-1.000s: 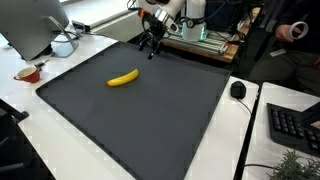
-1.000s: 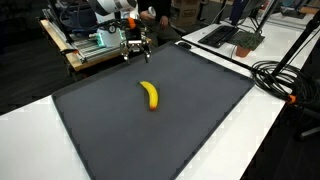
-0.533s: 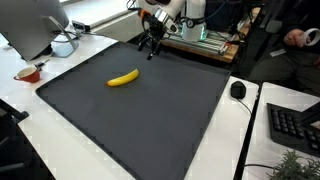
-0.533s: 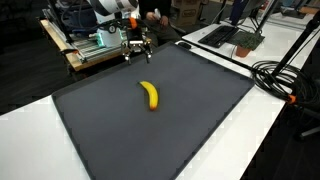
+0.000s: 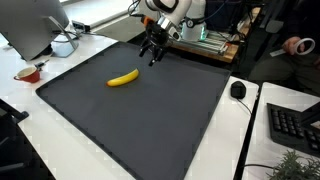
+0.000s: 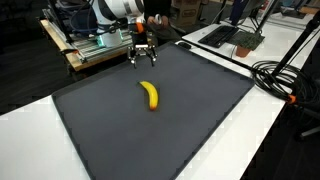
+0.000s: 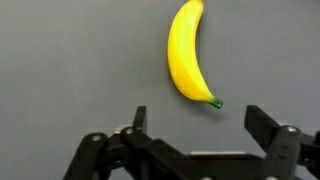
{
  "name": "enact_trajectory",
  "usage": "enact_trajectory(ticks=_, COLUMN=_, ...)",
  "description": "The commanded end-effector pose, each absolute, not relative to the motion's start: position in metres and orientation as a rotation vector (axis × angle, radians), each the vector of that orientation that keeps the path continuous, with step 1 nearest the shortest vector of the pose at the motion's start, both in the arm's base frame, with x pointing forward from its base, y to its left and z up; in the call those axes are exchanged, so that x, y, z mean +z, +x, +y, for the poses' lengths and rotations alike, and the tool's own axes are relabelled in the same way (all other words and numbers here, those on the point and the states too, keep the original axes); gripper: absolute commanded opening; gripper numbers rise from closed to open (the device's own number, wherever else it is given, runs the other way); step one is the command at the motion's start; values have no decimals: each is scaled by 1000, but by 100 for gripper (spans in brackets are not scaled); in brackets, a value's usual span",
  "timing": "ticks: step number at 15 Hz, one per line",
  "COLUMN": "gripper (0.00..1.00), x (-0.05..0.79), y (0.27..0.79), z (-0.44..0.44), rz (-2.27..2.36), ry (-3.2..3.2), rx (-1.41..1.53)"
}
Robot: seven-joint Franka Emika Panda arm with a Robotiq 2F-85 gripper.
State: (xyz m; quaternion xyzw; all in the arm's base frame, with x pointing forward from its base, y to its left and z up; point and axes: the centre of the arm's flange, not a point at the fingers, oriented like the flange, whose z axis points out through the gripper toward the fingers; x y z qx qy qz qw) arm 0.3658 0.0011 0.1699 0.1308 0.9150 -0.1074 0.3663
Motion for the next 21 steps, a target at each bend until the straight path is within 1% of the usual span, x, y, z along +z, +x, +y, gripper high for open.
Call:
enact_trajectory(ticks=1, gripper=100, x=142, y=377, z=-9, rz=2323, ry=433, rx=-268)
enact_trajectory(ticks=6, gripper=100, x=124, y=389, z=-11, rz=2313, ry=504, rx=-233)
enact_trajectory(ticks=19, gripper=100, x=98, y=411, z=-29, rz=2243, ry=646, rx=-250)
enact_trajectory(ticks=20, gripper=88, x=98, y=412, z=-29, rz=2241, ry=645, rx=-245)
enact_trajectory(ticks=21, gripper=73, x=97, y=413, z=-29, rz=2241, ry=646, rx=-243)
